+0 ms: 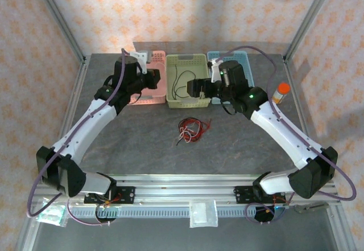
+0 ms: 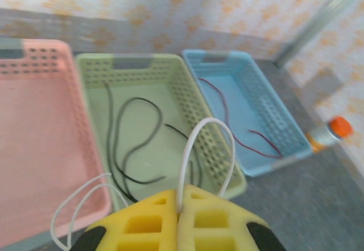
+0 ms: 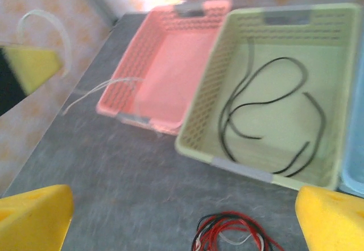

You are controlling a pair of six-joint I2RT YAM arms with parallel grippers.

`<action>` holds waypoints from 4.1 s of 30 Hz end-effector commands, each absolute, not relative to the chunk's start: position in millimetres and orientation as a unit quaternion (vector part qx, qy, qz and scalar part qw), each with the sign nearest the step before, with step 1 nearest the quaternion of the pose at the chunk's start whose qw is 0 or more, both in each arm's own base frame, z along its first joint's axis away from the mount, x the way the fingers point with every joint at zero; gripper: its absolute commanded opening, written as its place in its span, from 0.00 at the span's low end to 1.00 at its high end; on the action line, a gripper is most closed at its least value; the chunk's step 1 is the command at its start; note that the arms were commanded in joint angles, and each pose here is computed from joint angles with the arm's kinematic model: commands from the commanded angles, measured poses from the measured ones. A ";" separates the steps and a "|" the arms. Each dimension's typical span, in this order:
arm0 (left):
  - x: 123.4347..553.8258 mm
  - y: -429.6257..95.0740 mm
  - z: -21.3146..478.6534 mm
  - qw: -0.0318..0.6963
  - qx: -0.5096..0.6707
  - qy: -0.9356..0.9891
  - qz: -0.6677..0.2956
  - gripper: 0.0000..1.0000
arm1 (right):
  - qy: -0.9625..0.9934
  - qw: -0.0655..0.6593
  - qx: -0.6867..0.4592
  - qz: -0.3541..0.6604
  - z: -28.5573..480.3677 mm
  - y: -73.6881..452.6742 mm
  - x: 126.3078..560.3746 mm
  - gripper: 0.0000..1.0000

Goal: Untangle the cables

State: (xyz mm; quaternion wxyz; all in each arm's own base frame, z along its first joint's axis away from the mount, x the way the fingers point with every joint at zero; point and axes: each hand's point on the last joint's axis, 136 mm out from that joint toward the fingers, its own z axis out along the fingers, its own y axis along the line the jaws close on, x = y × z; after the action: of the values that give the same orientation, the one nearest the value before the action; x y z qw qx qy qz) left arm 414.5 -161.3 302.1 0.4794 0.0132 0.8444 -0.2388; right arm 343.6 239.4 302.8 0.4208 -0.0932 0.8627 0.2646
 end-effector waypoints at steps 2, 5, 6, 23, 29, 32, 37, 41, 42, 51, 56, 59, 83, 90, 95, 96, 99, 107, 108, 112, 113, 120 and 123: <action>442.0 -129.0 303.1 0.491 -0.039 0.848 -0.192 0.00 | 0.866 0.460 0.034 0.191 298.3 197.3 362.9 1.00; 462.4 -113.7 293.8 0.491 -0.057 0.852 -0.170 0.00 | 0.863 0.470 0.050 0.176 289.3 186.4 361.0 1.00; 469.7 -108.8 288.8 0.488 -0.063 0.855 -0.164 0.00 | 0.863 0.472 0.047 0.175 287.0 184.8 358.7 1.00; 559.5 -70.9 180.9 0.414 -0.092 0.901 -0.085 0.27 | 0.884 0.416 0.019 0.212 233.9 196.7 335.6 1.00; 559.9 -67.8 176.2 0.413 -0.092 0.903 -0.079 0.68 | 0.887 0.415 0.028 0.201 228.3 192.2 335.8 1.00; 552.2 -68.8 191.3 0.434 -0.091 0.891 -0.091 0.73 | 0.889 0.407 0.030 0.206 221.9 194.0 333.6 1.00; 526.2 -81.7 227.9 0.469 -0.084 0.870 -0.128 0.74 | 0.904 0.368 0.033 0.214 195.5 201.6 324.5 1.00; 499.5 -98.5 242.6 0.479 -0.084 0.866 -0.120 0.75 | 0.918 0.339 0.030 0.206 172.7 212.0 313.7 0.90; 492.8 -101.0 242.9 0.479 -0.087 0.865 -0.116 0.76 | 0.921 0.330 0.026 0.204 167.3 215.9 310.6 0.88; 425.3 -103.8 245.6 0.498 -0.138 0.839 -0.172 0.91 | 0.944 0.255 -0.001 0.208 127.9 254.9 273.1 0.65; 397.2 -90.1 231.6 0.493 -0.167 0.839 -0.158 0.93 | 0.957 0.217 -0.011 0.192 104.5 270.4 254.0 0.56; 384.4 -86.0 218.0 0.475 -0.174 0.850 -0.147 0.92 | 0.962 0.199 -0.008 0.189 91.5 271.8 247.2 0.52; 319.5 -147.7 154.5 0.417 -0.139 0.875 -0.202 0.91 | 0.969 0.163 -0.005 0.187 65.5 285.9 248.2 0.28; 325.6 -148.8 161.7 0.426 -0.142 0.870 -0.202 0.91 | 0.964 0.185 -0.003 0.192 78.8 286.9 255.6 0.14; 329.2 -152.7 165.7 0.430 -0.143 0.866 -0.213 0.91 | 0.961 0.198 0.001 0.191 86.6 284.8 258.8 0.07; 329.4 -152.7 165.3 0.430 -0.143 0.865 -0.212 0.91 | 0.960 0.203 0.001 0.191 89.9 283.7 259.5 0.06; 331.2 -149.5 164.4 0.433 -0.151 0.865 -0.204 0.92 | 0.956 0.226 0.002 0.186 103.1 278.4 263.8 0.04; 332.7 -156.7 171.2 0.454 -0.129 0.852 -0.227 0.93 | 0.929 0.301 -0.025 0.214 167.2 278.5 275.2 0.00; 332.4 -162.5 174.6 0.453 -0.114 0.851 -0.238 0.93 | 0.924 0.310 -0.029 0.220 176.2 280.0 276.5 0.00; 329.3 -191.3 189.8 0.446 -0.044 0.844 -0.293 0.91 | 0.911 0.329 -0.048 0.243 199.9 287.2 279.7 0.00; 327.3 -197.8 191.8 0.443 -0.028 0.842 -0.306 0.91 | 0.909 0.331 -0.055 0.248 203.6 290.0 280.1 0.00; 313.7 -210.7 189.5 0.426 0.026 0.843 -0.327 0.73 | 0.905 0.320 -0.115 0.257 208.2 290.1 283.0 0.00; 305.2 -215.5 188.2 0.418 0.054 0.842 -0.337 0.67 | 0.905 0.312 -0.120 0.264 208.4 285.4 286.4 0.00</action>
State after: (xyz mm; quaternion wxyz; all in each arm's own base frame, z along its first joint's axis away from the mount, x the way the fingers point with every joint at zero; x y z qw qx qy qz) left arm 316.5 -203.9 182.7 0.4184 0.0042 0.8515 -0.3161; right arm 283.7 284.9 192.8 0.3054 -0.0934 0.9135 0.2520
